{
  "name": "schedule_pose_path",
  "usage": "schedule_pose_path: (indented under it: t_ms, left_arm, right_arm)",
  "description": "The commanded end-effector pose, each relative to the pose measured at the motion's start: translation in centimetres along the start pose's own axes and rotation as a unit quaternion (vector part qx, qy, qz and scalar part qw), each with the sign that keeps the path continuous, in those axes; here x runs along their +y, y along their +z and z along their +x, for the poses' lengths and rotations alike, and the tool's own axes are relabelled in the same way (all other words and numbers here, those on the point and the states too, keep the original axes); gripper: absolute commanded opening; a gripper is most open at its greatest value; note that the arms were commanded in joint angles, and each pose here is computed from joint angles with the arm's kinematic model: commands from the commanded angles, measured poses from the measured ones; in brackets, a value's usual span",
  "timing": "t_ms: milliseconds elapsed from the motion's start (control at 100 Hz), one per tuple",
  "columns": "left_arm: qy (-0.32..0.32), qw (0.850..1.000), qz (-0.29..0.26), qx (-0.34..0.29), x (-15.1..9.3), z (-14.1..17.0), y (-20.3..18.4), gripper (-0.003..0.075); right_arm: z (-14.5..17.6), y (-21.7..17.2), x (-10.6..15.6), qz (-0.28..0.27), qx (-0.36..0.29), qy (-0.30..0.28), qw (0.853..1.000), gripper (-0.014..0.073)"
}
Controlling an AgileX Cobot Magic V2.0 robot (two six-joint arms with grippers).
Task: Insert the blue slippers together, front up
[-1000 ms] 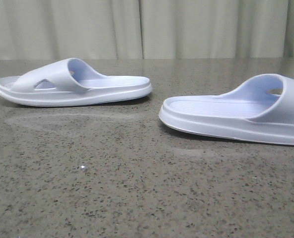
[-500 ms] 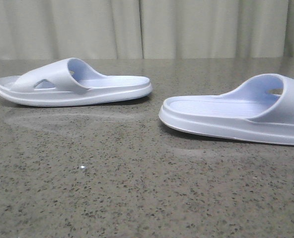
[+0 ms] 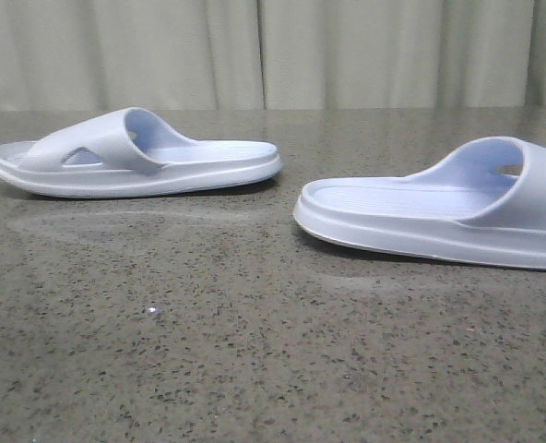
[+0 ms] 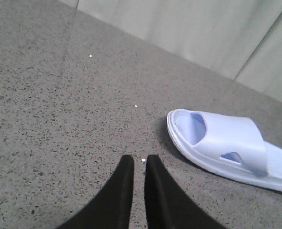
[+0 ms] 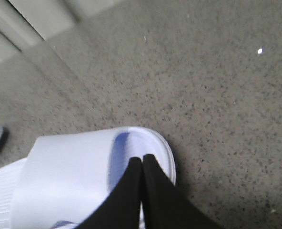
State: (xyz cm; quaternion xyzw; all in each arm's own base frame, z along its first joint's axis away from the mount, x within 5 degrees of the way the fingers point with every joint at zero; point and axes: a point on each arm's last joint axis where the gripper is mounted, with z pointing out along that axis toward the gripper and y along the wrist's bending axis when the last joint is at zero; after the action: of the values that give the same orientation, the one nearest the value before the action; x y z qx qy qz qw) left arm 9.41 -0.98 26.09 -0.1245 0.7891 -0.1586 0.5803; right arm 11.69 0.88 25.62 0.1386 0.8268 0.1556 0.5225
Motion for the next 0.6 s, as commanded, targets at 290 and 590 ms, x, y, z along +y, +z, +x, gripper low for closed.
schedule_pose_path:
  t_ms: [290,590]
  left_arm:
    - [0.067,0.994,0.008,0.091,-2.1,-4.1,3.3,0.0017]
    - [0.054,0.985,0.079,0.147,-3.3,-3.2,5.6,0.0102]
  right_arm:
    - [-5.3,2.6,1.8,0.023,0.120,-0.077,0.989,-0.0058]
    - [-6.1,1.8,2.1,0.032,0.158,-0.105,0.981,0.0279]
